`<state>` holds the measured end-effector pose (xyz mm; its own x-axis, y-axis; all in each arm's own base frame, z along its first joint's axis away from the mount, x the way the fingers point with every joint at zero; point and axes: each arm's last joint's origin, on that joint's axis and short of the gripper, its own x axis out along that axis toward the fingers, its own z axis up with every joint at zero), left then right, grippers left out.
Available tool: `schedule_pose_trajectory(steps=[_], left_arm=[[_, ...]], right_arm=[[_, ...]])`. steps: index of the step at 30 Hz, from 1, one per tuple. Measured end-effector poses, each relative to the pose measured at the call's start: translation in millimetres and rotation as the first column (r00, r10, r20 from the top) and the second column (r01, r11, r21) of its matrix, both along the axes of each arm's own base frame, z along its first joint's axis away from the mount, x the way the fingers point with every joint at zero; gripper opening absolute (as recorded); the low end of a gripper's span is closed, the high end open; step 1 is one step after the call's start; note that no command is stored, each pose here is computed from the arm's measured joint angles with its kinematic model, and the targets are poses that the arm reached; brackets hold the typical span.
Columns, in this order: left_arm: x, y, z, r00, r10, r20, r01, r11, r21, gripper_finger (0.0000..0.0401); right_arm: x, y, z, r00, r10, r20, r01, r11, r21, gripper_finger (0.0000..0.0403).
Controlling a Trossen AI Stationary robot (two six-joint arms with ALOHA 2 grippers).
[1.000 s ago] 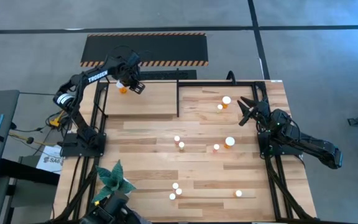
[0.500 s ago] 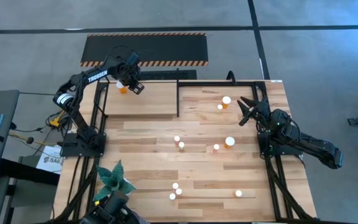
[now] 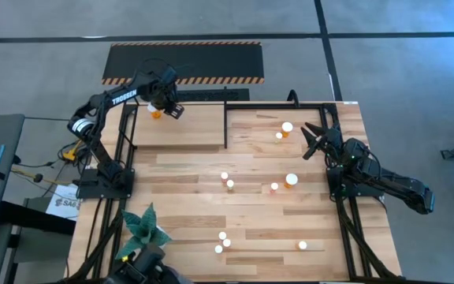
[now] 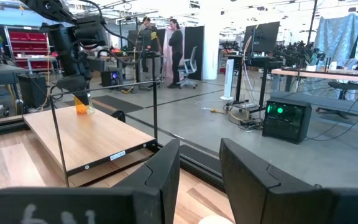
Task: Pick and place medicine bottles onto shelf by color
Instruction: Put the left yellow pill bottle on the shelf
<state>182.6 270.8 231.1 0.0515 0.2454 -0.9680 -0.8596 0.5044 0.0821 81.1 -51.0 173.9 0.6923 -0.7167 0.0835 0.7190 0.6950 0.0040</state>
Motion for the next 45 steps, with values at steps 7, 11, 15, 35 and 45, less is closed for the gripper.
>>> schedule_pose_trajectory(steps=[7,11,15,35,45], left_arm=[[3,-5,-6,0.998,0.067,-0.002,-0.067,0.998,0.001,0.0110],[3,-4,-6,0.997,0.082,0.003,-0.082,0.997,0.008,0.0110],[6,-3,-10,0.996,0.093,0.006,-0.093,0.996,-0.004,0.0110],[7,7,-25,0.989,0.150,0.001,-0.150,0.989,-0.008,0.0110],[7,9,-25,0.988,0.150,0.026,-0.149,0.989,-0.008,0.0110]], right_arm=[[0,0,0,1.000,0.000,0.000,0.000,1.000,0.000,0.0139],[0,0,0,1.000,0.000,0.000,0.000,1.000,0.000,0.0137],[0,0,0,1.000,0.000,0.000,0.000,1.000,0.000,0.0138],[0,0,0,1.000,0.000,0.000,0.000,1.000,0.000,0.0137],[0,0,0,1.000,0.000,-0.001,0.000,1.000,0.000,0.0137]])
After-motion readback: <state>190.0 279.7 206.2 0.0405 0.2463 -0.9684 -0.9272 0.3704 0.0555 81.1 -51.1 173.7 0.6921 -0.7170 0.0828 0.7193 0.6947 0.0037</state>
